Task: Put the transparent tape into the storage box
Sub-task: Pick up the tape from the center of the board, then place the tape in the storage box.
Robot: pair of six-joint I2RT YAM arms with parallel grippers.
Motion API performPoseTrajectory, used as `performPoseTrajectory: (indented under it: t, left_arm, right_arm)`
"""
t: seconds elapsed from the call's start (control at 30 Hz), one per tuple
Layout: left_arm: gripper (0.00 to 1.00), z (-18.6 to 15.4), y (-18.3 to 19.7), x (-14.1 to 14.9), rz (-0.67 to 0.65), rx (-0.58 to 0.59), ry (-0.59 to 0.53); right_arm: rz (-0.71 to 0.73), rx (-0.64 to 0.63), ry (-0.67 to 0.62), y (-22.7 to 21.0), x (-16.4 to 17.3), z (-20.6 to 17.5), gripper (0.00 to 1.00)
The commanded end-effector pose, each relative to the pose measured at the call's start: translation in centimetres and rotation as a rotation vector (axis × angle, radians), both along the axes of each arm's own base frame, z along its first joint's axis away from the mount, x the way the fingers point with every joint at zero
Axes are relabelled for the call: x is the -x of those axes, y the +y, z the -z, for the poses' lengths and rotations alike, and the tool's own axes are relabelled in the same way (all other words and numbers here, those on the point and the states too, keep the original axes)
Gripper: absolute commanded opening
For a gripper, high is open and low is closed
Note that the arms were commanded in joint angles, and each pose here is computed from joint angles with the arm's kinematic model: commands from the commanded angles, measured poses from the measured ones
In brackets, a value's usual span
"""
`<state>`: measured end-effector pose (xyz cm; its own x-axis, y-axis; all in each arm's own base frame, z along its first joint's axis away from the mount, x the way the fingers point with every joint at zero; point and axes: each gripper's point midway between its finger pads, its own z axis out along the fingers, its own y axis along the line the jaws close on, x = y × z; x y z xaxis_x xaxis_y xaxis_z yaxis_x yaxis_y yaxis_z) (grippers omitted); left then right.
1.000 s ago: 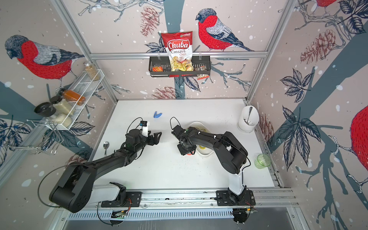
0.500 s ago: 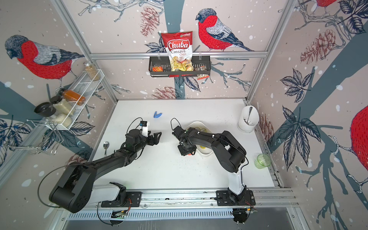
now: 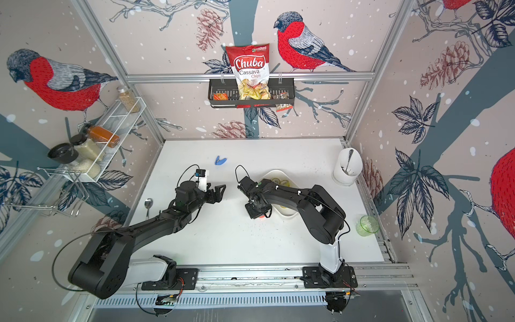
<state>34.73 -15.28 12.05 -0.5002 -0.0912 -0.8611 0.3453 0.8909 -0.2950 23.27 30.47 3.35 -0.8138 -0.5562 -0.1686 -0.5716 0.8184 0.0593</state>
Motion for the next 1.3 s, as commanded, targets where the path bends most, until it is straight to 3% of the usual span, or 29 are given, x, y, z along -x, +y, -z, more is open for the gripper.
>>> performPoseTrajectory:
  t: [0.0,0.33,0.57,0.8,1.27]
  left_arm:
    - [0.89,-0.8,0.2,-0.4,-0.013,0.004,-0.039]
    - [0.89,-0.9,0.4,-0.4,-0.02,0.0,-0.041]
    - [0.89,-0.7,0.4,-0.5,-0.023,-0.003,-0.039]
    - [0.89,-0.3,0.4,-0.6,-0.024,-0.014,-0.033]
    - [0.89,0.5,0.3,-1.2,-0.019,-0.019,-0.009]
  right_arm:
    - [-0.004,-0.017,-0.019,0.2,0.0,-1.2,0.15]
    - [0.064,-0.185,-0.062,0.1,-0.4,-6.0,0.15]
    - [0.254,-0.244,-0.121,-5.1,-3.3,-8.7,0.15]
    - [0.475,-0.2,-0.117,-12.2,-6.5,-7.1,0.14]
    - [0.574,-0.056,-0.052,-16.8,-7.9,-2.3,0.16]
